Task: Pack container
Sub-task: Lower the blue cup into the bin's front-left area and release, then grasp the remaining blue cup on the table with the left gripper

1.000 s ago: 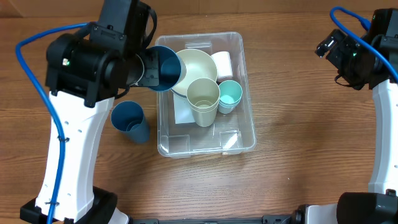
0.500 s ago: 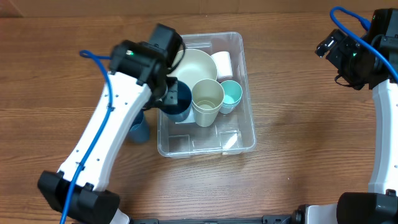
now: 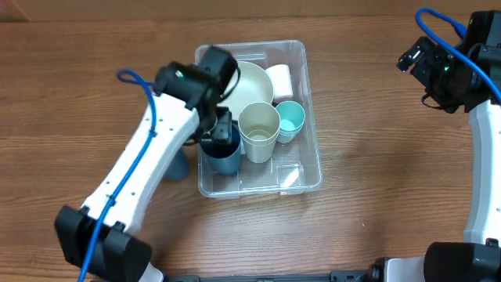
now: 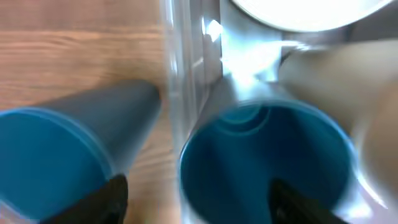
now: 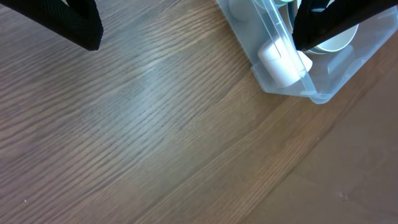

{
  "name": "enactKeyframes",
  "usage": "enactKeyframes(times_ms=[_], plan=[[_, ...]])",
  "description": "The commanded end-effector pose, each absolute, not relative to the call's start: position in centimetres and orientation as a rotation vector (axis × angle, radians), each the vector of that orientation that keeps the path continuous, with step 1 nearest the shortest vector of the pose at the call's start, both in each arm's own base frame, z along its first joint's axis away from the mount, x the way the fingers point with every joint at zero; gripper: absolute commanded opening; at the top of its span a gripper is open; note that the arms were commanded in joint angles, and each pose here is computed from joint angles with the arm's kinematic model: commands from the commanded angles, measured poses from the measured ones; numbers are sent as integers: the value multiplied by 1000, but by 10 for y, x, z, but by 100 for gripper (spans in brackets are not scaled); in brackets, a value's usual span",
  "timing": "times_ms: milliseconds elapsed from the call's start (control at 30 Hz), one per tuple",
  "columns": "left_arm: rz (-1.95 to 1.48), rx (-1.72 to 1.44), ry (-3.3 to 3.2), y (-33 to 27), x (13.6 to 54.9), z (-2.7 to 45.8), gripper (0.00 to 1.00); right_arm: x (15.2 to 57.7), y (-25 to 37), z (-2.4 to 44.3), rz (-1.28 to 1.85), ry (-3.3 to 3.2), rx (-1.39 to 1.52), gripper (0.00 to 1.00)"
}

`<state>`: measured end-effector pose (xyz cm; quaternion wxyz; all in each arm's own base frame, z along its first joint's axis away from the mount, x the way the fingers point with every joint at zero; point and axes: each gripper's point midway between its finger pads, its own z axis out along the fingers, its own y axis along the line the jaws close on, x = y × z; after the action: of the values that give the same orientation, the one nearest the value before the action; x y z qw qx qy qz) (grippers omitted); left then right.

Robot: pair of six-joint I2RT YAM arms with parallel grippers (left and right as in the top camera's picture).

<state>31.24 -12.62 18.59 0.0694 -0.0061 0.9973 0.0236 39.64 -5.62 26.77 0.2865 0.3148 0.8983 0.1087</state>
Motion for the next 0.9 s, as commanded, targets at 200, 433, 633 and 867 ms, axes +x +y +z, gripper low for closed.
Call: enactKeyframes(times_ms=[200,433,633,867], plan=[[-20,-321,2603,-26,299,355,90,398,-55,274,302,2382,836,100],[11,-546,2852,22,264,262,86,398,-55,274,302,2382,836,100],[-65,-494,2957,11,273,179,82,398,-56,274,301,2382,836,100],[-65,-490,2946,12,279,154,4,398,-55,274,302,2382,836,100]])
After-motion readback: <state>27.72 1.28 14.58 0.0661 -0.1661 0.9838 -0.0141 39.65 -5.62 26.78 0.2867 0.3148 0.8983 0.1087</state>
